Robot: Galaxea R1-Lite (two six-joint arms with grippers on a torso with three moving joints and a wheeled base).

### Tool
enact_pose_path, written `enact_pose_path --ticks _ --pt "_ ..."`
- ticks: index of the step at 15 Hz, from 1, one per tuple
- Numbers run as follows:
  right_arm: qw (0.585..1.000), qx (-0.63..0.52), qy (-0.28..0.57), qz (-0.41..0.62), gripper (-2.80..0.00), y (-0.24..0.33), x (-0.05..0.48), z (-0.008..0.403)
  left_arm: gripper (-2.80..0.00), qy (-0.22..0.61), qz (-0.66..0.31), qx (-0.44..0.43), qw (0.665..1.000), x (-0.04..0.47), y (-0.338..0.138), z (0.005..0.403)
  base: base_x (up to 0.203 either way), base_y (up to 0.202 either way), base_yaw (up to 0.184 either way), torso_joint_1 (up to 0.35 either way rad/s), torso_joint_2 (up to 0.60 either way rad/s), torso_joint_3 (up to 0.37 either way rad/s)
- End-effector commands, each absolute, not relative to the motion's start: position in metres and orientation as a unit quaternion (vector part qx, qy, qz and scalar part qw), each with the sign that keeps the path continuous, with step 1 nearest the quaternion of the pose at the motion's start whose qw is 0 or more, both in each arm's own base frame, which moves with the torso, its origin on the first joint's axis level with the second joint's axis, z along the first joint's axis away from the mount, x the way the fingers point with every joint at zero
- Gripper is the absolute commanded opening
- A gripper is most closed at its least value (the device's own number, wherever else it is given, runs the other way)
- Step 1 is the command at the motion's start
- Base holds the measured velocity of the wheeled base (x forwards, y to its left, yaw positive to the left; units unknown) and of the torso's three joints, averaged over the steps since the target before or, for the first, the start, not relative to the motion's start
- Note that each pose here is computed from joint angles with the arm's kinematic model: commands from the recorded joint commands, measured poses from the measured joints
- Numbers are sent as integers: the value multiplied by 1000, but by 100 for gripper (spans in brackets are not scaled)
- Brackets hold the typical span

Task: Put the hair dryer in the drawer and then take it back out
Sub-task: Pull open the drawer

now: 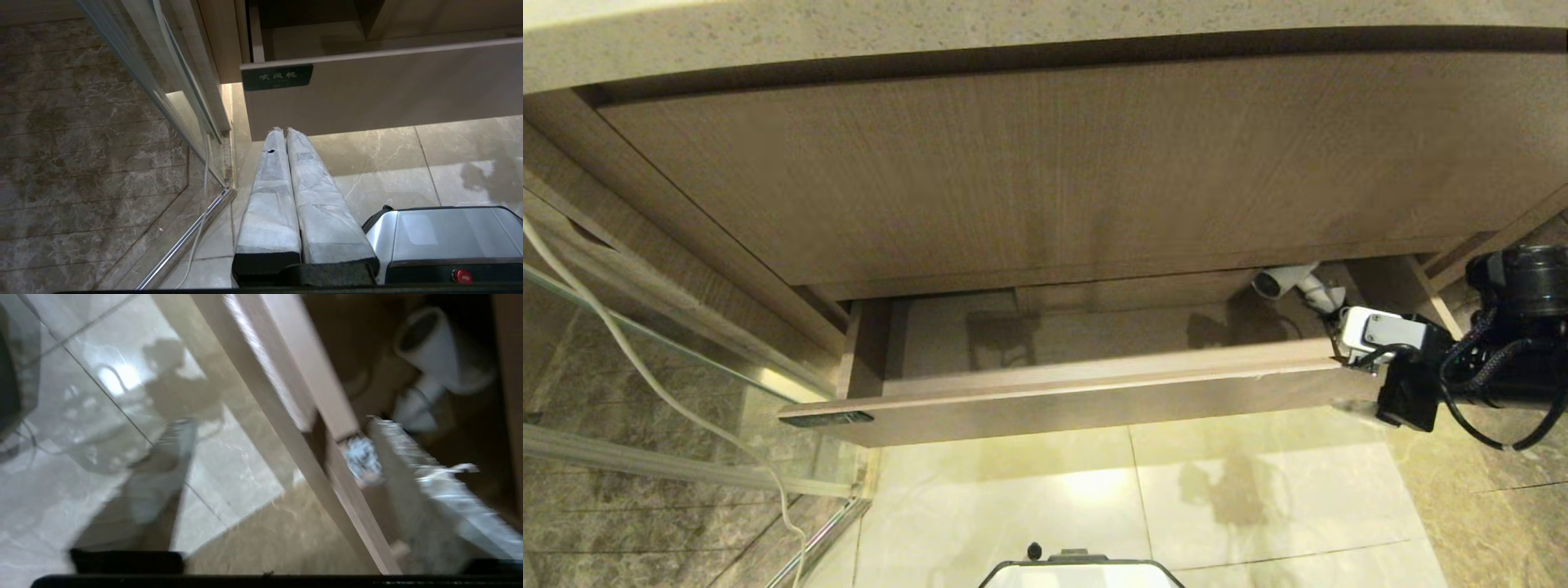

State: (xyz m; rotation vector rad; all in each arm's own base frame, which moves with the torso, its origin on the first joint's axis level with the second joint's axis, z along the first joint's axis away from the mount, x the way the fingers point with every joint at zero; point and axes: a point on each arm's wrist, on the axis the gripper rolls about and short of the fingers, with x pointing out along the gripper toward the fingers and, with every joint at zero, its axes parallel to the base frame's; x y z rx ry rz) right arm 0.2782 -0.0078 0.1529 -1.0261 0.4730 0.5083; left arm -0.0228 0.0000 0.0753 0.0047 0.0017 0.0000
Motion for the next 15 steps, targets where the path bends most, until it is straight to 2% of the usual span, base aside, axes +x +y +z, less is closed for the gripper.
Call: enact_pose_path --ticks 1,4,5,7,10,14,15 --pt "821 -486 211 213 -280 -8 262 170 -280 1 0 2 1000 -23 0 75 0 0 0 0 0 0" --pt "851 -454 244 106 -280 -14 229 196 -280 1 0 2 1000 -23 0 75 0 0 0 0 0 0" --pt "856 -430 284 46 -280 -23 220 196 -280 2 0 2 1000 -23 0 75 0 0 0 0 0 0" --pt "860 -379 342 -9 -280 -46 218 190 -280 1 0 2 1000 -23 0 75 0 0 0 0 0 0" --pt "857 -312 409 -20 -280 -76 243 169 -280 2 0 2 1000 -23 0 75 0 0 0 0 0 0" --pt "880 -208 426 -27 -280 -108 286 155 -280 1 0 2 1000 -23 0 75 0 0 0 0 0 0" --pt "887 -186 422 -29 0 -116 294 151 -280 1 0 2 1000 -23 0 75 0 0 0 0 0 0"
